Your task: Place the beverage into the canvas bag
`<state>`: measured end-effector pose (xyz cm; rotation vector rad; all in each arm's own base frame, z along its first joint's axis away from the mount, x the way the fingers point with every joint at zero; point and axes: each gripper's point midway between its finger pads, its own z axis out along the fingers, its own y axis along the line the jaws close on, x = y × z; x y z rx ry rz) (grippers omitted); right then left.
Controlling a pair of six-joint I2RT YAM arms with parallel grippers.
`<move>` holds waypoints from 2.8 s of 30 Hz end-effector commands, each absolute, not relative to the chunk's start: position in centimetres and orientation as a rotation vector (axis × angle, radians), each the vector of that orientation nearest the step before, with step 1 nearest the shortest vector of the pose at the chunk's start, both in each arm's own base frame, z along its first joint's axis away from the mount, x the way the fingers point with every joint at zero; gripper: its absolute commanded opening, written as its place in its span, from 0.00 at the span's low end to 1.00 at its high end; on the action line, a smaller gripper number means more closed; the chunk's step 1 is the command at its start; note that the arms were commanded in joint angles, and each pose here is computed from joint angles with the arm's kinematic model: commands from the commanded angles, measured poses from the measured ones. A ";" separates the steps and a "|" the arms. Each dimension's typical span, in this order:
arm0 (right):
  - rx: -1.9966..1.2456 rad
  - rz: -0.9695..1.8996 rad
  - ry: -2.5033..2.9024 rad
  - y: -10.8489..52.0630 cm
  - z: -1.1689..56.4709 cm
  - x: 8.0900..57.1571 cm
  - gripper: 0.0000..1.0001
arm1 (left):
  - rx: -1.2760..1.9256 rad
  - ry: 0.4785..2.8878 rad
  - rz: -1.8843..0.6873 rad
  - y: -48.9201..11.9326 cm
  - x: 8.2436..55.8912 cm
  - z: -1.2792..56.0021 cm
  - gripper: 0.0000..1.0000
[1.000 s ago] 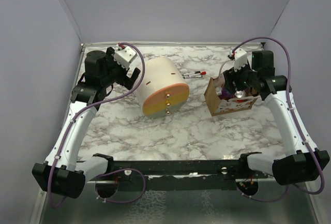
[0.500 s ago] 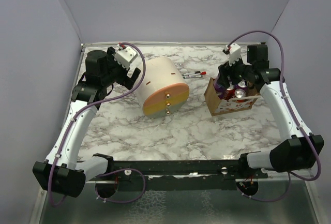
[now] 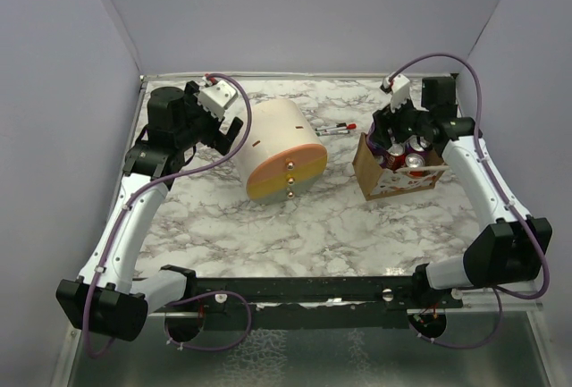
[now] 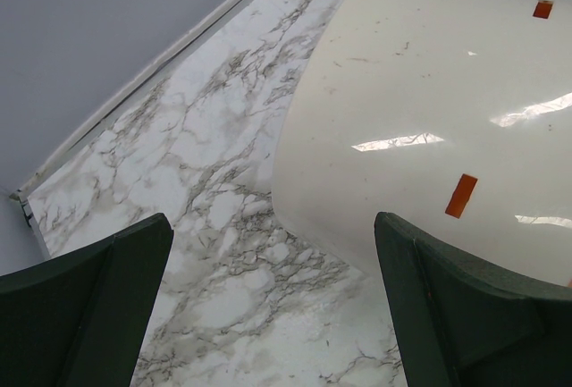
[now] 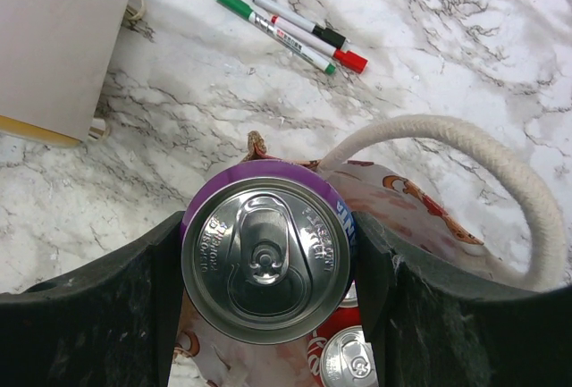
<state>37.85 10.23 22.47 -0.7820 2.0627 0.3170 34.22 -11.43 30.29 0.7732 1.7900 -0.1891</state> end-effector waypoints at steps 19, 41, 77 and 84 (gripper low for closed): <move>-0.841 0.344 1.941 11.2 25.8 36.3 0.21 | 0.779 1.730 -0.211 -11.5 32.7 31.9 0.99; -0.921 0.438 2.206 10.2 21.6 28.9 0.17 | 0.799 1.708 -0.311 -13.0 32.2 33.3 0.96; -0.748 0.206 2.187 7.5 23.3 31.2 0.14 | 0.839 1.746 -0.298 -13.3 33.1 31.6 0.95; -0.708 0.043 2.143 5.4 25.5 32.0 0.14 | 0.853 1.757 -0.198 -12.2 34.5 31.8 0.95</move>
